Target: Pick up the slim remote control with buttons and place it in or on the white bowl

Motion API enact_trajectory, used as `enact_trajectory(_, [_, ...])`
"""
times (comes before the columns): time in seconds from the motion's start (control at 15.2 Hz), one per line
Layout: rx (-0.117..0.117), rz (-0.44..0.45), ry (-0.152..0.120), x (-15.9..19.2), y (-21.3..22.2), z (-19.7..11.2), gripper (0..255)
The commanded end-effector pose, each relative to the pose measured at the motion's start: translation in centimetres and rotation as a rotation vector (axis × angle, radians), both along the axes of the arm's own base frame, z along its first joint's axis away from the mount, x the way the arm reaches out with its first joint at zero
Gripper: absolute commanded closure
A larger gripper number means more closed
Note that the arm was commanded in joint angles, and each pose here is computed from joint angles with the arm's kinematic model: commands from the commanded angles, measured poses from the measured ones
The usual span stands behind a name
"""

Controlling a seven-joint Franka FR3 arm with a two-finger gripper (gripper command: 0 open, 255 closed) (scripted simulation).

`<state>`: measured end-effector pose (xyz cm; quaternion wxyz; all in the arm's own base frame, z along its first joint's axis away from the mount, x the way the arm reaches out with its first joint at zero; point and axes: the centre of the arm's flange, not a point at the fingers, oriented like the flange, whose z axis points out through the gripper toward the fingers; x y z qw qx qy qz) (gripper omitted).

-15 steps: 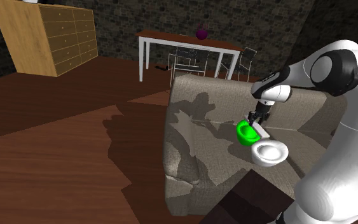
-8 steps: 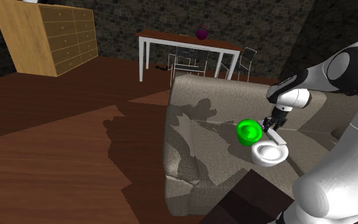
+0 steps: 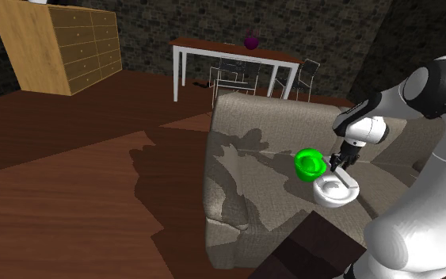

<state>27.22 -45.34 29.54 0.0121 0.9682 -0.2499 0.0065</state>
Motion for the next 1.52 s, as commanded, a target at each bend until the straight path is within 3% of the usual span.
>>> enact_trajectory(0.0, [-0.001,0.0,0.0,0.0,0.1,-1.1,255])
enact_trajectory(0.4, [-0.001,0.0,0.0,0.0,0.1,-4.4,255])
enact_trajectory(0.92, [-0.001,0.0,0.0,0.0,0.1,-4.4,255])
enact_trajectory(0.99, [-0.001,0.0,0.0,0.0,0.1,-4.4,0])
enact_trajectory(1.32, [-0.001,0.0,0.0,0.0,0.1,-4.4,0])
enact_trajectory(1.45, [-0.001,0.0,0.0,0.0,0.1,-1.8,0])
